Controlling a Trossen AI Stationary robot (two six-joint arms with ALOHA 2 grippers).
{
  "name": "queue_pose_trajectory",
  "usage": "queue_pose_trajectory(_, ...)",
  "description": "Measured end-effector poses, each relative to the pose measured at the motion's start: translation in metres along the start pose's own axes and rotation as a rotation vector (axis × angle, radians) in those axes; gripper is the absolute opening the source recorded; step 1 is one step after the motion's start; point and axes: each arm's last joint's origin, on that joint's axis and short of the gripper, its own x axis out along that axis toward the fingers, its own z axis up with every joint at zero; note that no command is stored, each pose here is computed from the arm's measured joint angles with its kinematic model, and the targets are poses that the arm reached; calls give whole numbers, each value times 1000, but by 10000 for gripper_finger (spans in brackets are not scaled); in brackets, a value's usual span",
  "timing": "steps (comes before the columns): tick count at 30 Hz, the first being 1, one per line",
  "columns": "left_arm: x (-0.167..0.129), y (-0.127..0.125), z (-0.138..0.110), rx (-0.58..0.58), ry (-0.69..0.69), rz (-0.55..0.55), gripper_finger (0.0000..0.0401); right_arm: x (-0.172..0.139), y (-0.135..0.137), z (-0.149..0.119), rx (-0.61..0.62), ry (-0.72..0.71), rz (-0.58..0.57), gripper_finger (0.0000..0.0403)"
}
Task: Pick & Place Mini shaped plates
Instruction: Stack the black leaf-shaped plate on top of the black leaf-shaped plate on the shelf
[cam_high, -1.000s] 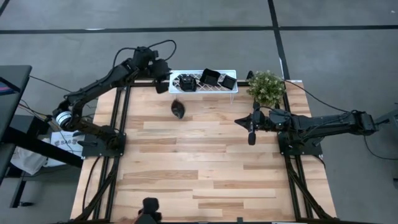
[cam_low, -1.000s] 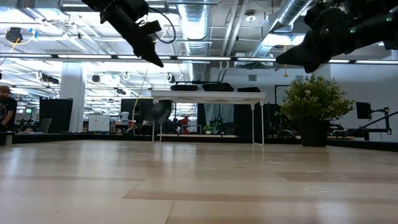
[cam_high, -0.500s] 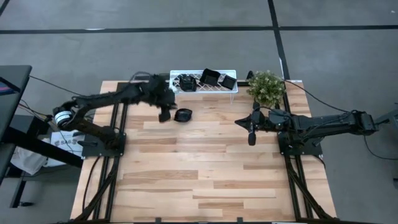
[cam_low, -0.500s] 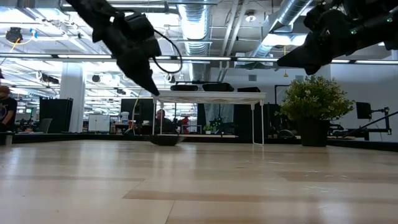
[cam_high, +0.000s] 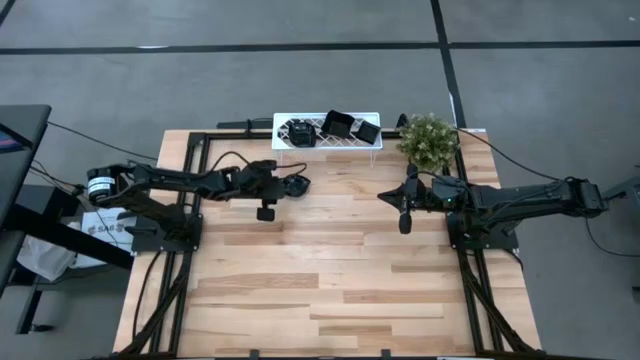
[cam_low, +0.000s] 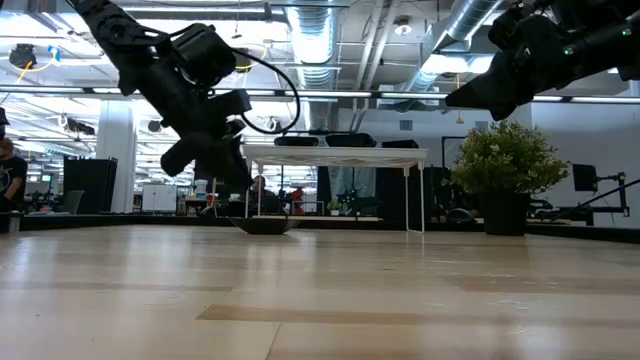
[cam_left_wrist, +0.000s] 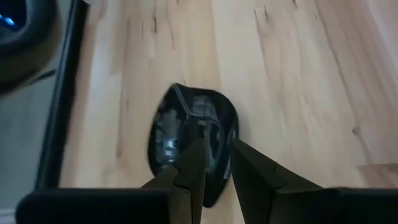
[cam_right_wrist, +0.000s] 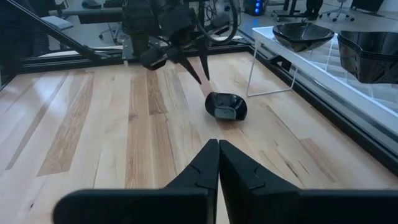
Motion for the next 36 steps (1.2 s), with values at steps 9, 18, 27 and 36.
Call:
queue_pose_trajectory(9, 3, -5, -5, -85, -4, -32, 76, 0, 0, 0, 0, 0, 0, 6)
queue_pose_trajectory(18, 26, -13, -11, -84, 13, -56, 83, 0, 0, 0, 0, -1, 0, 6)
queue_pose_trajectory(27, 34, -16, -15, -83, 41, -72, 112, 0, 0, 0, 0, 0, 0, 6)
queue_pose_trajectory(36, 38, -14, -20, -97, 70, -54, 109, 0, 0, 0, 0, 0, 0, 6)
